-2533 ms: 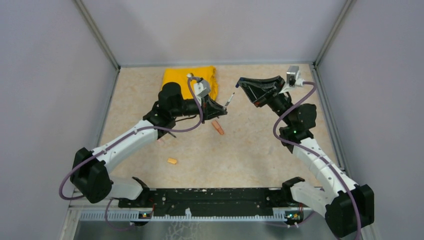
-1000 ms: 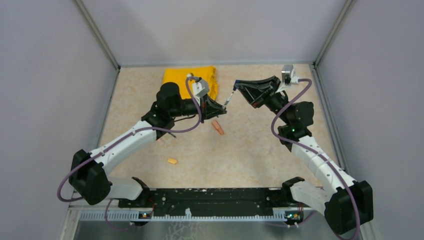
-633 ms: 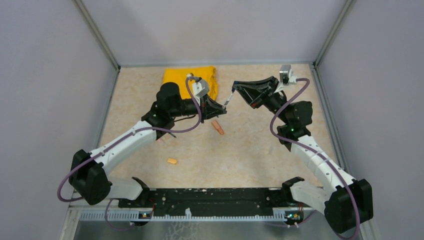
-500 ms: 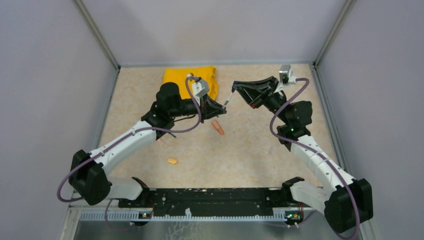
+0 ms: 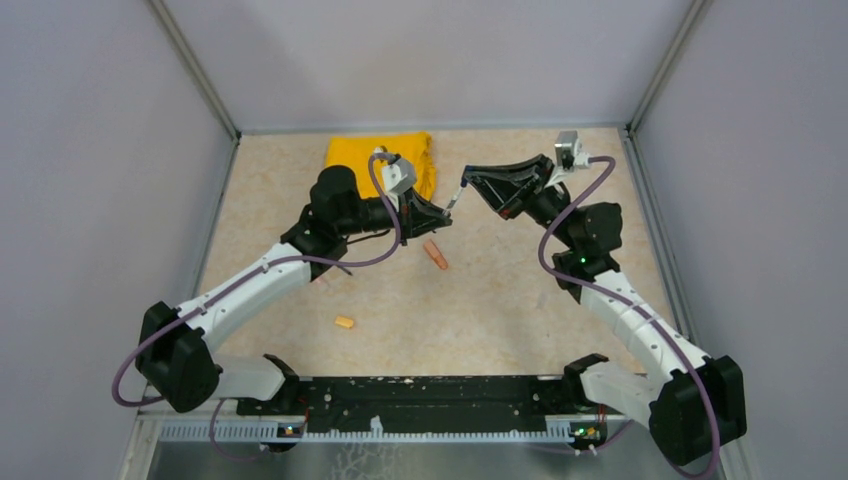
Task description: Insert the pens into the pen caps
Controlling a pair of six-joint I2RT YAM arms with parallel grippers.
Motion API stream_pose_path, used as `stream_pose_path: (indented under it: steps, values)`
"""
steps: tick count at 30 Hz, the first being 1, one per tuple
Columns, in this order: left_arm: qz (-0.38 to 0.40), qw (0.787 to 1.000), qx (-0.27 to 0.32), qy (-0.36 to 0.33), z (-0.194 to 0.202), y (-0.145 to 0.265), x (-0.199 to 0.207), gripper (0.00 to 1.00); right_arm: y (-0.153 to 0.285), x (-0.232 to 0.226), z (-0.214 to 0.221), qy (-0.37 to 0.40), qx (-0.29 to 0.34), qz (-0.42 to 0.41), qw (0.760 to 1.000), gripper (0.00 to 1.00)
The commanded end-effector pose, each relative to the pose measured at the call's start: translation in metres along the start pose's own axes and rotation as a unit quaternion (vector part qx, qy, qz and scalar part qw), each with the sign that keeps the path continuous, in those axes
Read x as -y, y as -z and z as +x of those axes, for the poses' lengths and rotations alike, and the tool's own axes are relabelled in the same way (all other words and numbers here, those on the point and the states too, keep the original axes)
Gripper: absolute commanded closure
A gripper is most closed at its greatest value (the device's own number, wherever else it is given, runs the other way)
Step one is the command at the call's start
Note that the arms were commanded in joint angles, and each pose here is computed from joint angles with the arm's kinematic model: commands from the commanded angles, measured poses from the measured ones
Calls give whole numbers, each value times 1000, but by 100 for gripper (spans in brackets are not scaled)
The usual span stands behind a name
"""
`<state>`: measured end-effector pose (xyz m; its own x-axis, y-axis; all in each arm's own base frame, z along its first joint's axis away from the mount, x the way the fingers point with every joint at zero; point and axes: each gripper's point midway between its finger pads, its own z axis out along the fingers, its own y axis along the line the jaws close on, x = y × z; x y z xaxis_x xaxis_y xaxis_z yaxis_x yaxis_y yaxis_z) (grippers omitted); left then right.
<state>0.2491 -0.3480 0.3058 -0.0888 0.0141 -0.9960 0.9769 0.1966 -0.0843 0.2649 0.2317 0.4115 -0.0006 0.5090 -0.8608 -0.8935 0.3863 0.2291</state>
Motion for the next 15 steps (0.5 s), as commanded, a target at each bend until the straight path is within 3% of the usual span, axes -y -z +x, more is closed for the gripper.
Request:
stream_pose_path:
  steps: [1,9,12,15]
  values:
    - [0,999,24,-28,-16,3,4,100,0,-13,1,1,2,-28,1000,100]
    - [-3,999,26,-30,-17,4,4,100,6,-14,12,-9,-10,-33,999,98]
    - [-5,999,25,-30,-17,4,3,100,7,-14,15,-7,-16,-31,999,91]
    - [-5,999,25,-30,-17,4,3,100,7,-13,10,3,-11,-25,1000,77]
